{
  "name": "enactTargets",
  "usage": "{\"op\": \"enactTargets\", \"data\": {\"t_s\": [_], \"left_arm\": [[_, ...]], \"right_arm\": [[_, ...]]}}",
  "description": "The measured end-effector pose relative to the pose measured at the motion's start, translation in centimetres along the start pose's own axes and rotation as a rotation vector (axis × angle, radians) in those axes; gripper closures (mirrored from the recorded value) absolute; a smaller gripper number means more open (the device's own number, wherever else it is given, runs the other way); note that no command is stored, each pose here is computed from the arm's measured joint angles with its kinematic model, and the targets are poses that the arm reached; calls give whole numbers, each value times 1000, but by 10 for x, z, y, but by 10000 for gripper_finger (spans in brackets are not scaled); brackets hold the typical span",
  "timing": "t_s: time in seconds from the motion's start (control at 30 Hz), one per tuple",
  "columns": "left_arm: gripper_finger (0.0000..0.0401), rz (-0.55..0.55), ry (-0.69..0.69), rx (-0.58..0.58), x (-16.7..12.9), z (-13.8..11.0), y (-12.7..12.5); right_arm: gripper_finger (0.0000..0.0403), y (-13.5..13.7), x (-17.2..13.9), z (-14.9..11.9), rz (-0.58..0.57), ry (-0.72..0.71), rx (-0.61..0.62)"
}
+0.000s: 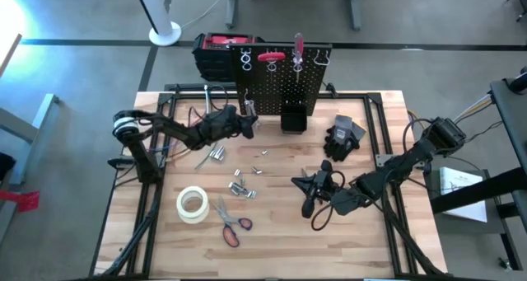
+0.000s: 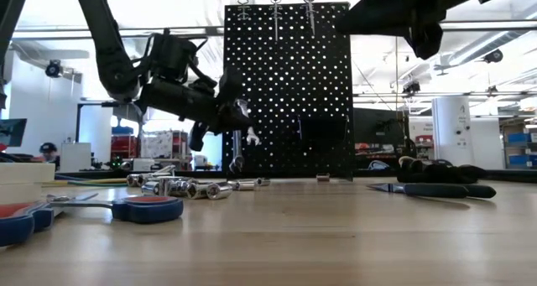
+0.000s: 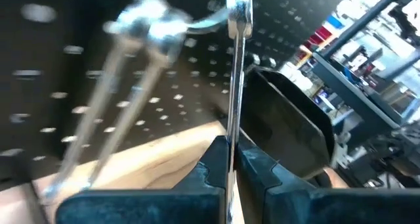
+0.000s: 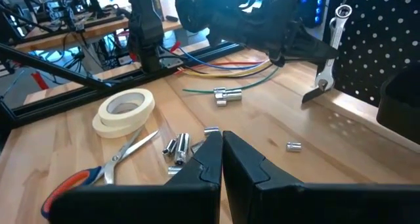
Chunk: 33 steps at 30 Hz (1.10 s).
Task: Hang tools onto peg board
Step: Hang the wrench on the peg board, then put the socket into the black bin on the peg board
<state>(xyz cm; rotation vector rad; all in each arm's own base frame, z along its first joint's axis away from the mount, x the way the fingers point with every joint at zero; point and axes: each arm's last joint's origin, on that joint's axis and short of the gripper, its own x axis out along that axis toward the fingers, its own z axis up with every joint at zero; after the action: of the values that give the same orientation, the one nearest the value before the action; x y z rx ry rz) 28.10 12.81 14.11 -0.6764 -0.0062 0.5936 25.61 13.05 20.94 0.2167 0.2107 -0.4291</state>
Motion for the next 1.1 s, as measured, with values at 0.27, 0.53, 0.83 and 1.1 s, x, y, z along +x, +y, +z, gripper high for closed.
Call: {"op": "enactTargets", "data": {"t_s": [0.27, 0.53, 0.83, 1.1], "left_arm": [[401, -7, 16, -33, 0, 2, 4], [347, 49, 94, -30, -3, -8, 12], [299, -11, 172, 77, -11, -13, 14], [294, -49, 153, 105, -41, -21, 17]], "right_arm": [[403, -1, 0, -1, -6, 7, 4], [392, -6, 1, -5, -54, 30, -60], [347, -37, -1, -37, -265, 139, -280], [359, -82, -10, -90, -388, 131, -133]]}}
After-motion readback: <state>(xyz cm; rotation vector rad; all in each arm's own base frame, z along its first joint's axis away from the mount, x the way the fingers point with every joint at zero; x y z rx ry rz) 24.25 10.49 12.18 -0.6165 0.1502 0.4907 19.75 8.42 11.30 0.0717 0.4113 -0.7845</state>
